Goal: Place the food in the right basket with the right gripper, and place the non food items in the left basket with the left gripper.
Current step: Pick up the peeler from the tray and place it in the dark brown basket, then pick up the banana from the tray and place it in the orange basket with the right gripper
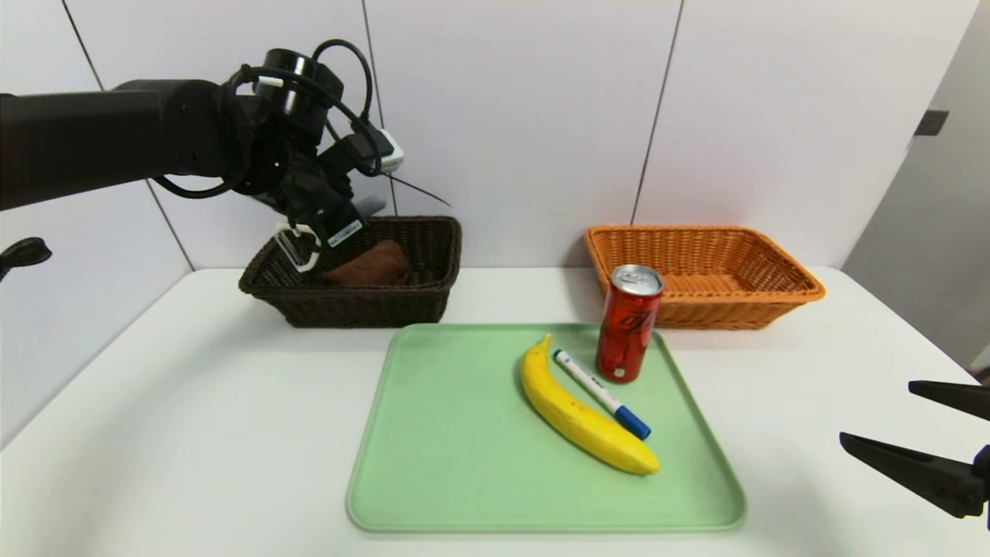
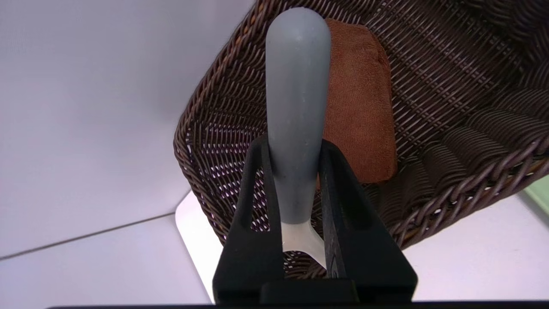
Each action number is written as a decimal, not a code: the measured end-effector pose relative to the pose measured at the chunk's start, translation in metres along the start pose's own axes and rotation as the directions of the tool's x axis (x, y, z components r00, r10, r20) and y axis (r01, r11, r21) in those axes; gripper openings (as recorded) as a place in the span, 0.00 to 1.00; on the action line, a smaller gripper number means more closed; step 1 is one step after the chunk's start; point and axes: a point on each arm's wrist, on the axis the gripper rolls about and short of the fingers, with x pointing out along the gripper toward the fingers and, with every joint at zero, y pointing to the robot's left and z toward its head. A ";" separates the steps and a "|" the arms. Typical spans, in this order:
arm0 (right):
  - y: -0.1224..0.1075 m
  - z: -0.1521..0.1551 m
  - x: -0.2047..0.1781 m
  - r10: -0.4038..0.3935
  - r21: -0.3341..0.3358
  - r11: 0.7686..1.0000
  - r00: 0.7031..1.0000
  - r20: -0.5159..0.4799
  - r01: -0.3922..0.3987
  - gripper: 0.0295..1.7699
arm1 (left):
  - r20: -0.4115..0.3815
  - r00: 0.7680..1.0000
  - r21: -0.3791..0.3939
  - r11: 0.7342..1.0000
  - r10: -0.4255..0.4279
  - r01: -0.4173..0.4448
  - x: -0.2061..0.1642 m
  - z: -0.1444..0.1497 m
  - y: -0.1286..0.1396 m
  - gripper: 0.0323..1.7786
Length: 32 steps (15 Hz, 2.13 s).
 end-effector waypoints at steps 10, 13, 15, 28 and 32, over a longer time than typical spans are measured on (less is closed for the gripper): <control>0.000 -0.002 0.000 -0.006 0.002 1.000 1.000 -0.006 0.006 0.99 | 0.008 0.998 0.103 0.993 0.064 -0.064 0.048 -0.010 0.005 0.15; 0.000 -0.003 0.000 -0.007 0.003 1.000 1.000 -0.010 0.007 0.99 | -0.019 0.998 0.099 0.994 0.053 -0.050 0.061 -0.017 0.003 0.15; 0.000 -0.004 0.000 -0.007 0.004 1.000 1.000 -0.011 0.008 0.99 | -0.031 0.998 0.095 0.995 0.046 -0.043 0.067 -0.020 0.002 0.15; 0.001 -0.004 -0.002 -0.021 0.003 1.000 1.000 -0.005 0.021 0.99 | -0.003 0.997 -0.173 0.982 0.077 -0.077 0.049 -0.006 -0.001 0.77; 0.002 -0.006 -0.004 -0.035 0.002 0.999 0.999 -0.001 0.035 0.99 | 0.017 0.997 -0.349 0.935 0.075 -0.065 0.011 0.019 -0.018 0.85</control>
